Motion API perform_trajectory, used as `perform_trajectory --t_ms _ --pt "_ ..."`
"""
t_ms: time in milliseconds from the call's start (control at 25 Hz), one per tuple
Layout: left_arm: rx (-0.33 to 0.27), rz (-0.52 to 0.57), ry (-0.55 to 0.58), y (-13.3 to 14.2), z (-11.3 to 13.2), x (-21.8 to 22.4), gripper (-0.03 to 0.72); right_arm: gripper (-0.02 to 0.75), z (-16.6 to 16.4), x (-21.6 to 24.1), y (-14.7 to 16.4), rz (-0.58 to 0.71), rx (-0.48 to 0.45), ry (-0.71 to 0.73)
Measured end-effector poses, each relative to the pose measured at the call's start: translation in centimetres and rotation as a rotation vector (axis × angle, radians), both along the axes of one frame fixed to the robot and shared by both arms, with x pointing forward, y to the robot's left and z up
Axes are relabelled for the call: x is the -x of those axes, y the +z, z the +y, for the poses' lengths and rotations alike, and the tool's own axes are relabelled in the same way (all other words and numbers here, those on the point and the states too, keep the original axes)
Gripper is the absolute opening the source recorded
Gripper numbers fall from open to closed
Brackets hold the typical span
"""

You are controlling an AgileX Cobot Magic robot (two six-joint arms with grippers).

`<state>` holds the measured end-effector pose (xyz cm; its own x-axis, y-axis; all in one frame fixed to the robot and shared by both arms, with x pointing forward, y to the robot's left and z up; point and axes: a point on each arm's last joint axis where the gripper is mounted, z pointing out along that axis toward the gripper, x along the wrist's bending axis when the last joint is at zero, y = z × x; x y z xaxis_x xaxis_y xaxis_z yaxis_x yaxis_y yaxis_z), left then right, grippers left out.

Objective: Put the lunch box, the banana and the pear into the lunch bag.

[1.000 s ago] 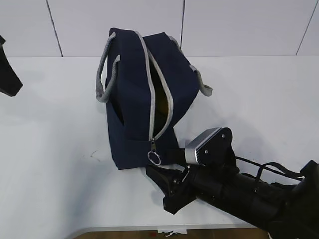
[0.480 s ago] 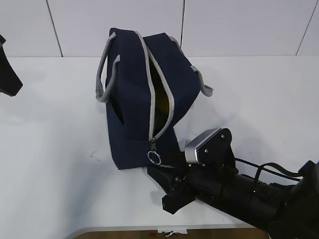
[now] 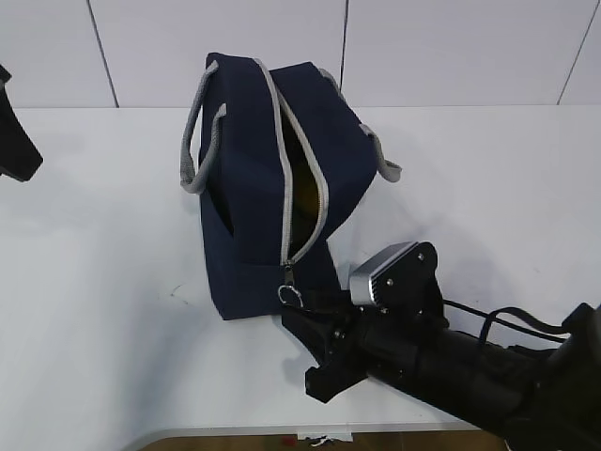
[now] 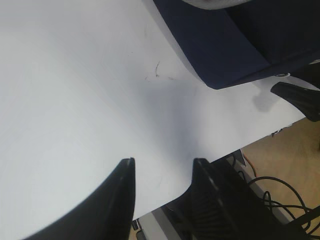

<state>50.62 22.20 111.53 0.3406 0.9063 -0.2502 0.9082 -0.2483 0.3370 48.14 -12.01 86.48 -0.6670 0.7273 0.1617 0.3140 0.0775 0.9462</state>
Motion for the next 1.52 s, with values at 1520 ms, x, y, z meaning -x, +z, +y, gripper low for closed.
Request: perform_trajectory --t_ms 1520 --pt "0.001 0.000 0.000 0.00 -0.01 0.00 0.286 0.169 0.62 -0.57 0.36 -0.018 -0.009 0.026"
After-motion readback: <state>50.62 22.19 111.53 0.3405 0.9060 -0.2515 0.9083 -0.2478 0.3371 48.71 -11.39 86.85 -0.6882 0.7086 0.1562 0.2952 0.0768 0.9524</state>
